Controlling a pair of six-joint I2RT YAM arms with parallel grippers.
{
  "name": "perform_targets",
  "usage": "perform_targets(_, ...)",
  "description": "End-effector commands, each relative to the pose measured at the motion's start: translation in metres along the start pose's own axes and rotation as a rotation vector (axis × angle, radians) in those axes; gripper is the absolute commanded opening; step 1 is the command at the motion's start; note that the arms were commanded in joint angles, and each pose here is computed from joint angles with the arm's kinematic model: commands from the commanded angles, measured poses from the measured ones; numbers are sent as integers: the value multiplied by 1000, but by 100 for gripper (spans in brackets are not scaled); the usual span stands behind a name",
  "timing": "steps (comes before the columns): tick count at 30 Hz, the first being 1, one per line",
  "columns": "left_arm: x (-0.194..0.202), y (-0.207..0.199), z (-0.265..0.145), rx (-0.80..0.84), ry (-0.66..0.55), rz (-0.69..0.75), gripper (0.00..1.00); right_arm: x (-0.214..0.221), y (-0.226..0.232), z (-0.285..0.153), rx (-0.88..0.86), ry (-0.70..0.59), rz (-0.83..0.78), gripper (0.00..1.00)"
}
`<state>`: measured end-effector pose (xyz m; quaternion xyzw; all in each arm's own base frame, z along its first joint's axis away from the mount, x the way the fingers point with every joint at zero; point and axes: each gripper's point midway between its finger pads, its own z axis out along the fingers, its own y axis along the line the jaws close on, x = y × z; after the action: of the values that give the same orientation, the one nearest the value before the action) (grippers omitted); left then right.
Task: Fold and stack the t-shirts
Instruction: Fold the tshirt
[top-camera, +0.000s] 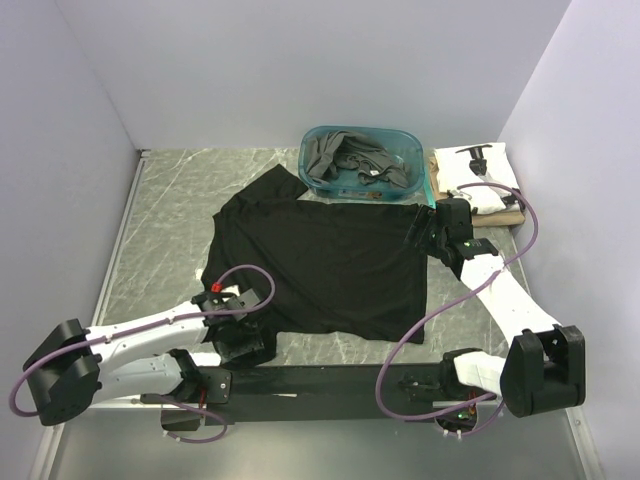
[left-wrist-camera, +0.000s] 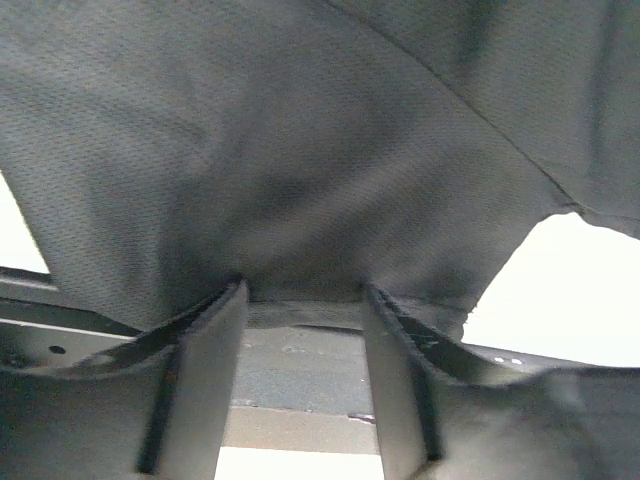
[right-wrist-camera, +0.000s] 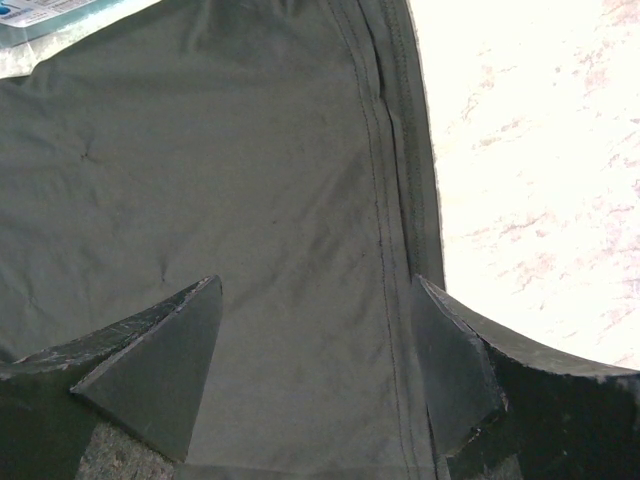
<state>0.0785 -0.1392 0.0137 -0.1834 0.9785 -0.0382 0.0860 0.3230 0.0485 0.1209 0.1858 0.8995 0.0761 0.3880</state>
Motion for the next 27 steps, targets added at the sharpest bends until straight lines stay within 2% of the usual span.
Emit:
perform_targets(1,-4,0,1,-19,-23,7,52,-10,-1,1,13,-39,0,82)
perform_targets(3,-6,-1,4,-25,-30,1,49,-10,-4,1,31,-37,11,82)
perform_targets(8,-10,0,4,-49,-52,6,29,-9,-13,0,80,-37,28,82)
perform_targets(11,-15,0,1,-53,-71,8,13,0,-13,-7,62,-18,32,82)
perform_targets(12,-16,-1,-1,-46,-77,12,4,9,-14,-8,60,3,25,82)
perform_targets(13,-18,-4,-1,-32,-83,11,1,13,-15,-9,61,11,20,82)
perform_targets(19,-23,-10,-9,3,-109,15,1,58,-19,-38,64,114,-29,82)
perform_targets(24,-28,-14,-18,37,-134,6,1,113,0,-66,-108,266,8,82)
perform_targets(27,-33,-18,-21,63,-160,9,1,141,0,-78,-122,350,44,82)
